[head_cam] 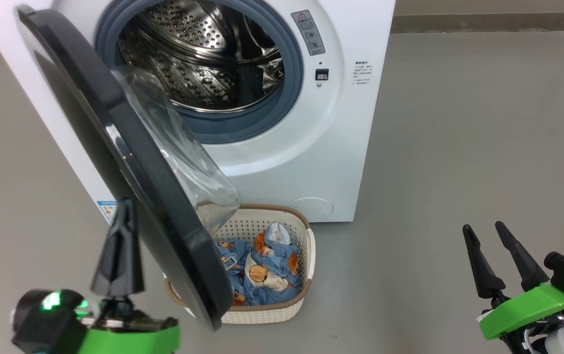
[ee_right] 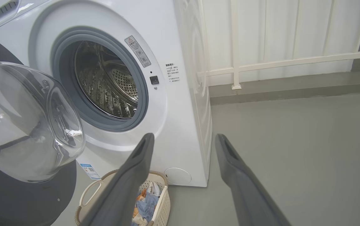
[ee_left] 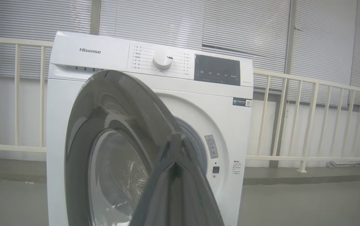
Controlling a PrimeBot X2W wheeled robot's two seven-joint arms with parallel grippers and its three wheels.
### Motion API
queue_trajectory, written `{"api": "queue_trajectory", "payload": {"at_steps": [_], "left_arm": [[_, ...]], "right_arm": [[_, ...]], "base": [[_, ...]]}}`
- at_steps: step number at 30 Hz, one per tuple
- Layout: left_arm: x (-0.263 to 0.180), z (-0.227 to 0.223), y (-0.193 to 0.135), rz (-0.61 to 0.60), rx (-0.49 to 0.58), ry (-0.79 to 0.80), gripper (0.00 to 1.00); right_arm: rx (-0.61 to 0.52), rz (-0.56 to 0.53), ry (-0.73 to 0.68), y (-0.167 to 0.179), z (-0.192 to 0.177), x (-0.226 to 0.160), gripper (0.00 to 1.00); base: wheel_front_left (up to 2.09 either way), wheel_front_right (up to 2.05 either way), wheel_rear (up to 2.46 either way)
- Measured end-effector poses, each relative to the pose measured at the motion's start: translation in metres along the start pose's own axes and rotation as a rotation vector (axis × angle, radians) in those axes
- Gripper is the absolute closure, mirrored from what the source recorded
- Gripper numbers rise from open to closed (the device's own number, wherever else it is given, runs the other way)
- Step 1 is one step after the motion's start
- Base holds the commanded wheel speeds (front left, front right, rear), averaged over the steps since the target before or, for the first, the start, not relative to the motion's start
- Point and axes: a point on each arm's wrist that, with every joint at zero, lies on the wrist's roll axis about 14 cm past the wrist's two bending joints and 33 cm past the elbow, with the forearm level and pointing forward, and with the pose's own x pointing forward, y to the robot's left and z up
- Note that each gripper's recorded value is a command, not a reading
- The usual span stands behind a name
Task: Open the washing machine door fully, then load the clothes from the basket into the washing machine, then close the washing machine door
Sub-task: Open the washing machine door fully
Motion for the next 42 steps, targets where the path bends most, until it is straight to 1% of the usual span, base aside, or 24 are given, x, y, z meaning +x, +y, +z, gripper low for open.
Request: {"api": "queue_trajectory", "payload": {"at_steps": [3,7,11,14,20,31,36,42], "left_arm": [[0.001,0.011,-0.023,-0.066,-0.02,-0.035,1.0],[-0.009,-0.003,-0.056,-0.15,-0.069,0.014,1.0],[-0.014,-0.016,-0.074,-0.195,-0.11,0.059,1.0],[-0.018,-0.031,-0.081,-0.211,-0.134,0.116,1.0],[-0.029,-0.069,-0.085,-0.21,-0.173,0.246,1.0],[-0.038,-0.12,-0.087,-0.202,-0.222,0.42,1.0],[-0.038,-0.129,-0.085,-0.19,-0.227,0.448,1.0],[-0.031,-0.131,-0.071,-0.142,-0.227,0.441,1.0]], "right_arm": [[0.002,0.004,0.002,0.002,-0.001,0.001,0.0],[0.01,0.007,0.004,0.004,-0.003,0.002,0.0],[0.012,0.007,0.007,0.005,-0.004,0.001,0.0],[0.014,0.005,0.009,0.005,-0.005,0.0,0.0],[0.019,-0.004,0.015,0.002,-0.007,-0.003,0.0],[0.023,-0.025,0.023,-0.004,-0.01,-0.009,0.0],[0.023,-0.03,0.027,-0.005,-0.011,-0.009,0.0],[0.024,-0.028,0.03,-0.005,-0.012,-0.008,0.0]], "base": [[0.0,0.0,0.0],[0.0,0.0,0.0],[0.0,0.0,0.0],[0.0,0.0,0.0],[0.0,0.0,0.0],[0.0,0.0,0.0],[0.0,0.0,0.0],[0.0,0.0,0.0]]}}
